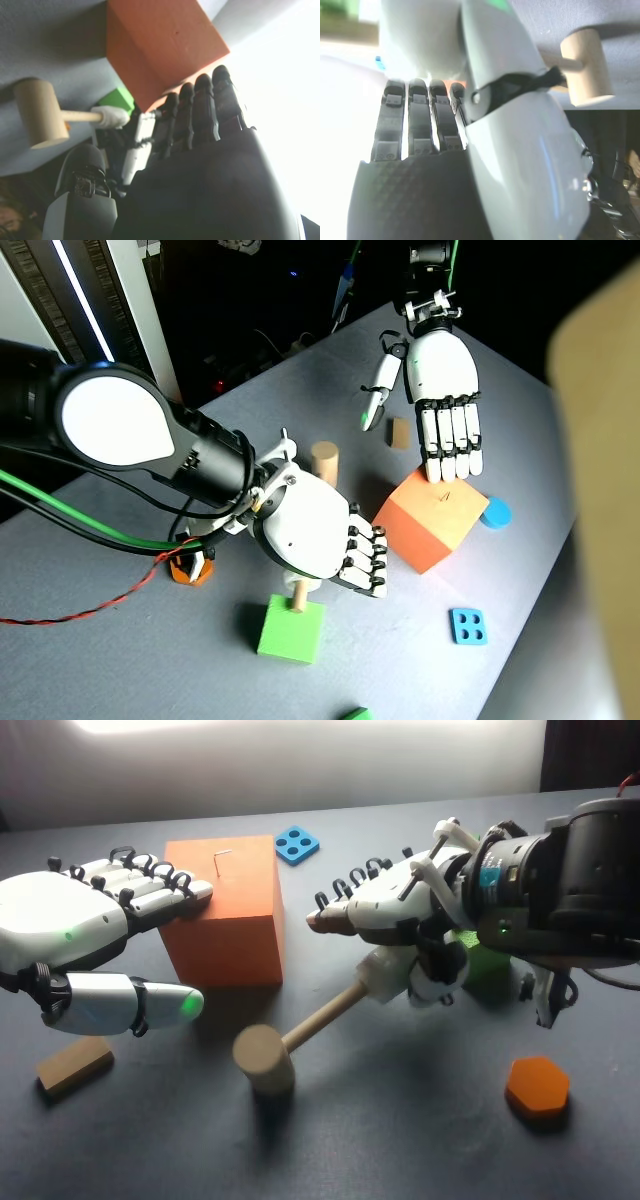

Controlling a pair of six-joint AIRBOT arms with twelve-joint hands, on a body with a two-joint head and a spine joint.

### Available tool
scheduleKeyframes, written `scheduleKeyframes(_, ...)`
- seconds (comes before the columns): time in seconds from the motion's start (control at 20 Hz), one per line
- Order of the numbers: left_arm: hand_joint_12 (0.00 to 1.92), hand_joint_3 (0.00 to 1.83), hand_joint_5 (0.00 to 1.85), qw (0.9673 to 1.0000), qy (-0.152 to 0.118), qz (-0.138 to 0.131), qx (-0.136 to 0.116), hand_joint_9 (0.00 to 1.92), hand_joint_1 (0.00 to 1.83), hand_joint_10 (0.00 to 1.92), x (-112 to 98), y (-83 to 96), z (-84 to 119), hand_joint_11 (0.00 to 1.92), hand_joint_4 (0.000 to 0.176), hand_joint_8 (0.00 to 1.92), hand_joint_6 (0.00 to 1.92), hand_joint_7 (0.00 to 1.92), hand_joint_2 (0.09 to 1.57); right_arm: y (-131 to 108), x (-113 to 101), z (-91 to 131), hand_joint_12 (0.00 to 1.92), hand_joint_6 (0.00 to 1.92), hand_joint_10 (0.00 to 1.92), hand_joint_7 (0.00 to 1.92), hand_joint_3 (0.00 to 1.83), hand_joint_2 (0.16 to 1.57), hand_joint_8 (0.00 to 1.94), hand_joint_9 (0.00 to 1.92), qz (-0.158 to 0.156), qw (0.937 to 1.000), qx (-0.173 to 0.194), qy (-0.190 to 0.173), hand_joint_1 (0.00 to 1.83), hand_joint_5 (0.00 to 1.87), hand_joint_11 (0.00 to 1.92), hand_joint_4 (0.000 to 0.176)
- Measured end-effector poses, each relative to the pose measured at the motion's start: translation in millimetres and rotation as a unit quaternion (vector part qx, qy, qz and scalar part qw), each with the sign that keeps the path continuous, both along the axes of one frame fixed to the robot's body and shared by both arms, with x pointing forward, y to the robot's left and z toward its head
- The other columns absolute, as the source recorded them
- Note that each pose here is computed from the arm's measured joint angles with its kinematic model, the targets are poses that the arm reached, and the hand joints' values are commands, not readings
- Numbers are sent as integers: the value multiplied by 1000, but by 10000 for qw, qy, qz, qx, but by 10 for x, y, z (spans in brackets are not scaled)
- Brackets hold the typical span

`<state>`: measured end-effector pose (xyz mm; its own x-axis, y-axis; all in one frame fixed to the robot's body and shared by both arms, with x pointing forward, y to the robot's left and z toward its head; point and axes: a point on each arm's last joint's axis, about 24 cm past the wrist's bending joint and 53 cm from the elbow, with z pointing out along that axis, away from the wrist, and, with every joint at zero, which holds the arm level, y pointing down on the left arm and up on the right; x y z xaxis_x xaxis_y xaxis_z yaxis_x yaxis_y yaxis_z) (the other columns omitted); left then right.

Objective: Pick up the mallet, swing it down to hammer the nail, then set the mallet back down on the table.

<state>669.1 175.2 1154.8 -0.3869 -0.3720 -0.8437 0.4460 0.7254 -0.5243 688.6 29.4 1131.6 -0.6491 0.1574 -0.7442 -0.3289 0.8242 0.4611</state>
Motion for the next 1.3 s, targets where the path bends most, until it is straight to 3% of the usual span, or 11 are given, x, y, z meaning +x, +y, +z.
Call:
scheduleKeyframes(0.45,0,3,37,9999,63,67,-69,1,0,0,7,27,-31,0,0,9,7,23,1216,9,11,-193,50,1,0,0,0,1003,0,0,15,9999,-78,92,1378,4,43,0)
scheduleKeyframes(0.5,0,2,43,9999,71,65,-73,2,0,1,6,24,-37,0,0,9,9,28,1216,11,3,-222,197,4,0,0,2,997,0,0,13,9999,-83,124,1362,8,1,0)
scheduleKeyframes(0.6,0,1,46,9999,95,60,-102,0,0,0,2,14,-47,0,0,8,8,27,1214,18,11,-246,300,3,0,0,1,995,0,0,8,9999,-87,140,1358,20,0,0)
scheduleKeyframes(0.85,0,2,38,9998,99,57,-174,5,0,1,-3,3,-47,0,0,5,1,29,1217,23,10,-278,210,5,0,0,11,1029,0,0,46,9999,-90,124,1333,15,0,0)
scheduleKeyframes(1.05,0,3,48,9998,101,57,-178,19,0,7,-6,3,-50,0,0,7,5,41,1222,25,11,-277,329,7,0,0,3,1053,0,0,52,9999,-88,118,1303,24,0,0)
scheduleKeyframes(1.2,0,2,19,9998,101,57,-178,0,0,0,-6,3,-50,0,0,1,0,15,1219,31,9,-272,516,7,12,54,1,1050,6,60,61,9999,-79,113,1218,73,0,0)
scheduleKeyframes(1.3,0,0,22,9998,104,56,-175,0,0,0,-6,3,-52,0,0,1,2,16,1213,32,9,-271,1055,22,58,365,0,975,25,374,65,9999,-73,111,1288,278,10,0)
